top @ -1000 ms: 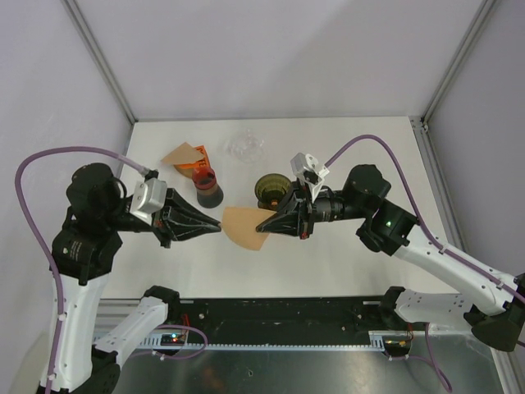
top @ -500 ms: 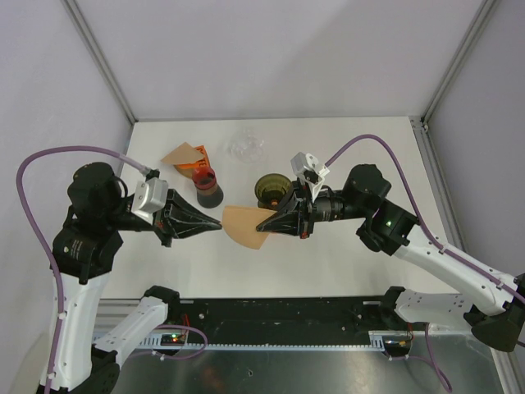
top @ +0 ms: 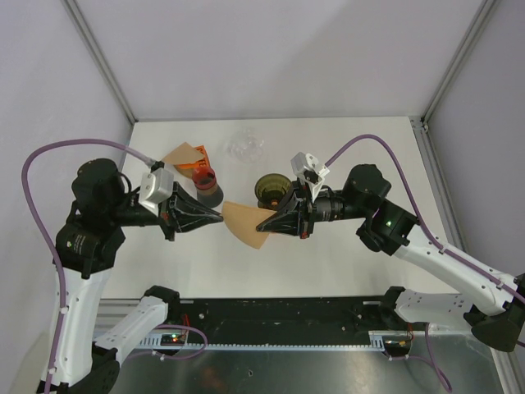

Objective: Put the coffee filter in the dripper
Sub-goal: Place the coffee filter in the coffee dripper.

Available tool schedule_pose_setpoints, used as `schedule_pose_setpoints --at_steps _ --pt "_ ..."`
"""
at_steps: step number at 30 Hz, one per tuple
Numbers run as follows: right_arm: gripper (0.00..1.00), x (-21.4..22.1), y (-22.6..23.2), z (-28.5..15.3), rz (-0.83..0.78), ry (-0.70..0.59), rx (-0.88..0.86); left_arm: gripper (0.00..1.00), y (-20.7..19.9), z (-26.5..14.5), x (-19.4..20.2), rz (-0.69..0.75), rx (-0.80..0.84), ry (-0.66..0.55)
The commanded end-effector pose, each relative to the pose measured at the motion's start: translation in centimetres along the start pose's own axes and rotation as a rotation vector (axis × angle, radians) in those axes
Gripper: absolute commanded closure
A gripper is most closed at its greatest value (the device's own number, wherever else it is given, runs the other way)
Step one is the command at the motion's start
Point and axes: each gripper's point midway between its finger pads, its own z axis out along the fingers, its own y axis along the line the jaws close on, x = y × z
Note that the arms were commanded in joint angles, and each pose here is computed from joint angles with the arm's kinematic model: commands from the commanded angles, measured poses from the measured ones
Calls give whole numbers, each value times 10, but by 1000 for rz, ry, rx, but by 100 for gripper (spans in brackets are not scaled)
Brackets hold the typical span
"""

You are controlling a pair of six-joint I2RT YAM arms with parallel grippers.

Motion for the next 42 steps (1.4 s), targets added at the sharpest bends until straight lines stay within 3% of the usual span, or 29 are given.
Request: schedule_pose_setpoints --at_steps 1,7,10,17,25,33,42 --pt "100 -21 10 -1 -38 -44 -26 100 0 -1 -12 22 -22 -9" --pt "100 -19 10 -3 -38 -36 -15 94 -7 -1 -17 54 22 -21" --pt "100 -19 10 -5 -41 -35 -12 99 -10 -1 -16 52 43 -24" --pt "100 -19 10 -7 -47 -33 -4 100 -7 0 -8 37 40 -15" --pt "100 -20 12 -12 -58 -30 5 86 -7 2 -4 40 61 -14" --pt "100 -24 15 -12 -67 -43 -13 96 -6 2 -3 44 60 -13" --pt "100 -23 14 -10 -59 -40 -16 100 -1 1 -4 51 19 -5"
